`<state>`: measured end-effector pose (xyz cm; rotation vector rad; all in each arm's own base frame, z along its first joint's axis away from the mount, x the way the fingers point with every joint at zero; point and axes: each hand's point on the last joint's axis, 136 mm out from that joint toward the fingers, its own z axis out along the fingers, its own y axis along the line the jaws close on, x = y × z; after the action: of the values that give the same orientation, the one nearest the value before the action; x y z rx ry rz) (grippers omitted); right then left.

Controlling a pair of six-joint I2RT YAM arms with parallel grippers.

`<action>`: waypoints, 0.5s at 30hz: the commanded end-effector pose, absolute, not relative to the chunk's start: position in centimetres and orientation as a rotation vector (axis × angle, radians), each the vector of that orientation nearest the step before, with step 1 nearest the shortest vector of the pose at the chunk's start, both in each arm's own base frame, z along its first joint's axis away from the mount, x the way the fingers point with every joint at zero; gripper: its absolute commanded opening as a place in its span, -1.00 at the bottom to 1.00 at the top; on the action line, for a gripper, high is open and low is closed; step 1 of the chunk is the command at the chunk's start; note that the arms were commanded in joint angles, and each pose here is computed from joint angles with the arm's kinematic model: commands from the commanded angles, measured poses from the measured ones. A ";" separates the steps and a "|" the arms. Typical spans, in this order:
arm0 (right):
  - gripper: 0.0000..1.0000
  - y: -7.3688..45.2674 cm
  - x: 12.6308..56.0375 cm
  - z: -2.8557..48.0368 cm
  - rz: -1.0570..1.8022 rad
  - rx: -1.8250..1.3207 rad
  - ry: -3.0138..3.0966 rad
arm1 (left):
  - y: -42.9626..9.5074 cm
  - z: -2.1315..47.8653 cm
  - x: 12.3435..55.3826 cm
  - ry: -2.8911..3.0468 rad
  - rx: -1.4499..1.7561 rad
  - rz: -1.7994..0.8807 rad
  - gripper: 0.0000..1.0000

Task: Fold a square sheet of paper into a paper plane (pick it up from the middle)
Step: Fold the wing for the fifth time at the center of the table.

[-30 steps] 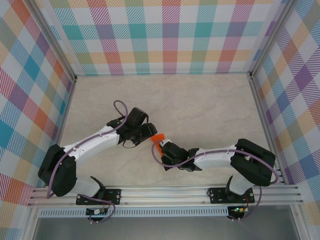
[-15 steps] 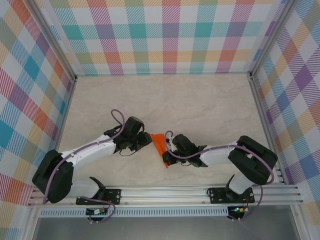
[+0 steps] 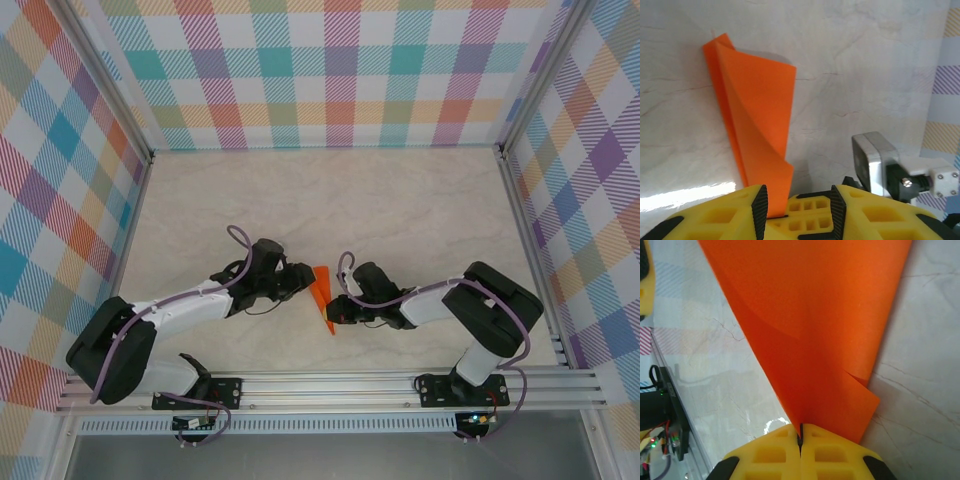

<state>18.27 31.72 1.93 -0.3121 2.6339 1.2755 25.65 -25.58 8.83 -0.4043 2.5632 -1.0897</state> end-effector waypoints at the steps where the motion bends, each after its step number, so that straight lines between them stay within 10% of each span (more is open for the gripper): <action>1: -0.92 31.4 17.9 1.4 1.316 -0.242 2.660 | -27.2 9.2 25.8 2.525 -0.337 -1.193 -0.18; 15: -0.88 31.2 17.7 0.8 1.340 -0.193 2.676 | -29.7 8.2 26.4 2.530 -0.256 -1.310 -0.12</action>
<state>18.26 31.74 2.05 -0.2151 2.6268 1.3589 26.25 -28.37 7.34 -0.3237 2.5642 -1.2381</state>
